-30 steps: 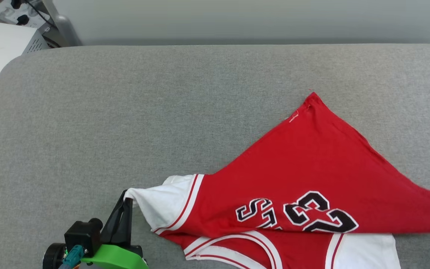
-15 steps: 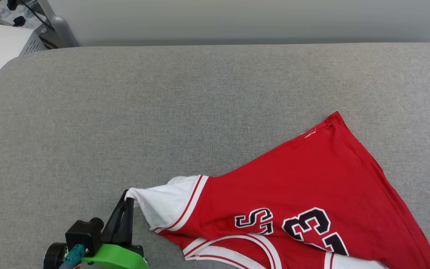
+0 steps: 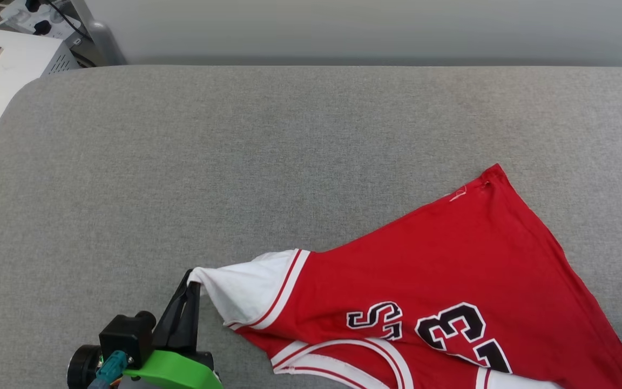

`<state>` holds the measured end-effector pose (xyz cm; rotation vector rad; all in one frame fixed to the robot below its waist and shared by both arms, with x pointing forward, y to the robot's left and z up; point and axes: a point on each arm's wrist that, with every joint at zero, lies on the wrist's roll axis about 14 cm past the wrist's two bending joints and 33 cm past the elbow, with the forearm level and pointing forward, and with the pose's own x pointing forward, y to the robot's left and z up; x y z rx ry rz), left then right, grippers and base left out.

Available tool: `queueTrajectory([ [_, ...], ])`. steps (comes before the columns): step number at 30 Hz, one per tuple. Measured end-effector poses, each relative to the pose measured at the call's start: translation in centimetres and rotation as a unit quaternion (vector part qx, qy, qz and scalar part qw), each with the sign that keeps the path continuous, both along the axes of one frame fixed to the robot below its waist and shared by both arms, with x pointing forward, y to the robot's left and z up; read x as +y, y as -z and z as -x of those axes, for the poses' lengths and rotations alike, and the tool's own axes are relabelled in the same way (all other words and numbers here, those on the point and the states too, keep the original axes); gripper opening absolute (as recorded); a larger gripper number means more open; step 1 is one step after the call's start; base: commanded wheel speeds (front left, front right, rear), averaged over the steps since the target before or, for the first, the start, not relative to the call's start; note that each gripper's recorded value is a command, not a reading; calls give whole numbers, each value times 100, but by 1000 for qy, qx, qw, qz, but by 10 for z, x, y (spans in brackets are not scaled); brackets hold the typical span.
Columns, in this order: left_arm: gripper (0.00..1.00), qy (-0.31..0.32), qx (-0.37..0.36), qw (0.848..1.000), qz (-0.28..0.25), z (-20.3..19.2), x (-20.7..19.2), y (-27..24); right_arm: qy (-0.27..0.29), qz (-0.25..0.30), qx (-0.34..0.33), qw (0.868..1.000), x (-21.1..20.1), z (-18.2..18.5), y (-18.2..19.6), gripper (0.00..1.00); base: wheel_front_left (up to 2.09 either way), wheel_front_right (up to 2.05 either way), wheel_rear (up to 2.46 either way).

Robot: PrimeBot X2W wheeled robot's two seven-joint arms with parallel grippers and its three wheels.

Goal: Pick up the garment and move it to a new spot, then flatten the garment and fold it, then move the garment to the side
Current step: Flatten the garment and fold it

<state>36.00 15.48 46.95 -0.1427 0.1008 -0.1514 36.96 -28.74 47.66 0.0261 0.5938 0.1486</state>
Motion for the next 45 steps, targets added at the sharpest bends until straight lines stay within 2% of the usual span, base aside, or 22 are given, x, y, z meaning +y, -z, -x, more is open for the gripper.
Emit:
queueTrajectory([
  [5,0,3,2,1000,0,-4,-2,1,-61,31,-29,997,26,-42,-29,100,0,0,0],
  [11,0,6,-3,1000,-4,-17,-3,0,-126,70,20,989,59,-77,-20,100,0,0,0],
  [13,0,9,-3,1000,-6,-20,-3,2,-139,81,47,986,66,-88,-10,100,0,0,0],
  [14,0,7,-2,1000,-7,-31,-2,6,-174,97,129,971,94,-120,33,100,0,0,0],
  [21,0,1,9,1000,-8,-35,3,17,-190,97,169,962,115,-136,78,100,0,0,0],
  [28,0,-10,24,1000,-12,-33,10,28,-197,111,223,948,113,-127,120,100,0,0,0],
  [29,0,-11,25,1000,-13,-33,11,29,-197,110,223,948,113,-127,120,48,0,0,0],
  [30,0,-12,25,1000,-13,-33,11,29,-196,107,219,950,113,-127,119,13,0,0,0],
  [31,0,-12,24,1000,-13,-32,11,29,-196,105,215,951,114,-128,118,0,0,0,0],
  [38,0,-3,10,1000,-13,-30,8,19,-195,69,140,968,124,-132,92,0,0,0,0],
  [45,0,20,-39,999,-31,-28,7,-12,-185,42,17,982,119,-139,27,0,0,0,0],
])
